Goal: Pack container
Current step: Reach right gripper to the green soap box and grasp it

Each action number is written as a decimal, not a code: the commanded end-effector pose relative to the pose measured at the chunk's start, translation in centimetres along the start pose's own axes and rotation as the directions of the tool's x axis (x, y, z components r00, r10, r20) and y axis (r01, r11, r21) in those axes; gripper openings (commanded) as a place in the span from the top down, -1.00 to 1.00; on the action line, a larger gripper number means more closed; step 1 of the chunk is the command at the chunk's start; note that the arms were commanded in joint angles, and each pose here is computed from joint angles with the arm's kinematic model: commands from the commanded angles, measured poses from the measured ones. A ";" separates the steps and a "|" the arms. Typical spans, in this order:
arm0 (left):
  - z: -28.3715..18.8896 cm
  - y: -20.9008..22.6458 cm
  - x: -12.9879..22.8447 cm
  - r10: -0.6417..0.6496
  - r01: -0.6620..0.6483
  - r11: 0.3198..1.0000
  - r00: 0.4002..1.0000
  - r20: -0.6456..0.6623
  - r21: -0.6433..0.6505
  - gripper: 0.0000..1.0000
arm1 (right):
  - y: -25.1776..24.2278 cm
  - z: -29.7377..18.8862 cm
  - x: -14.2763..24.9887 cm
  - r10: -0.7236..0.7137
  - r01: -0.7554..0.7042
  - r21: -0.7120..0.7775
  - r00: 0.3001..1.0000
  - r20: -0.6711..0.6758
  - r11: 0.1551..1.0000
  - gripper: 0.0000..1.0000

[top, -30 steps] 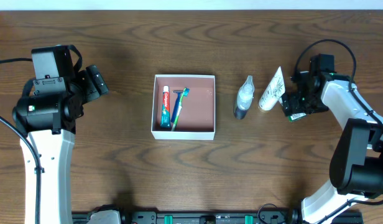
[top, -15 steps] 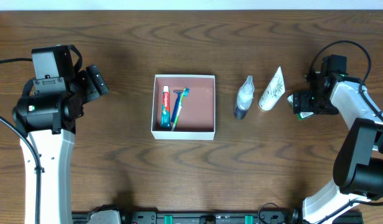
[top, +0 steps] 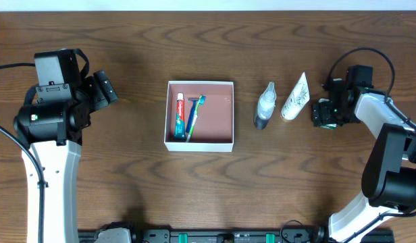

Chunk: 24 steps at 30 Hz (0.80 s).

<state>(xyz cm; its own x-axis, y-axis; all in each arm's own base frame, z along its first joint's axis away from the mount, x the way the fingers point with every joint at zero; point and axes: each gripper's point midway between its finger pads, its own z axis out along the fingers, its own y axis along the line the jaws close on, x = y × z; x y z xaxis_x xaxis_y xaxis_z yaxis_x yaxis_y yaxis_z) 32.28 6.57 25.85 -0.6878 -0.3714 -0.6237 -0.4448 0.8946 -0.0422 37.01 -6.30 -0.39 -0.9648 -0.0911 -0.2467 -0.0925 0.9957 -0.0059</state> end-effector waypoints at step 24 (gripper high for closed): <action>-0.3 0.2 -0.4 -0.011 0.011 1.000 1.000 0.012 -0.007 -0.96 | 0.1 -9.7 -2.1 0.344 -0.368 0.090 0.915 0.211 0.925 0.37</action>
<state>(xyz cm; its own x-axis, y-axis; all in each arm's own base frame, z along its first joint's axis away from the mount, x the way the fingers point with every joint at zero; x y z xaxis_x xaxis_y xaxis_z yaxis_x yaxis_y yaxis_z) 32.28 6.57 25.85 -0.6878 -0.3714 -0.6237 -0.4448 0.8946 -0.0422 35.37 -7.19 3.86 -0.9268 0.2448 -0.2847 0.2651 0.9636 -0.0345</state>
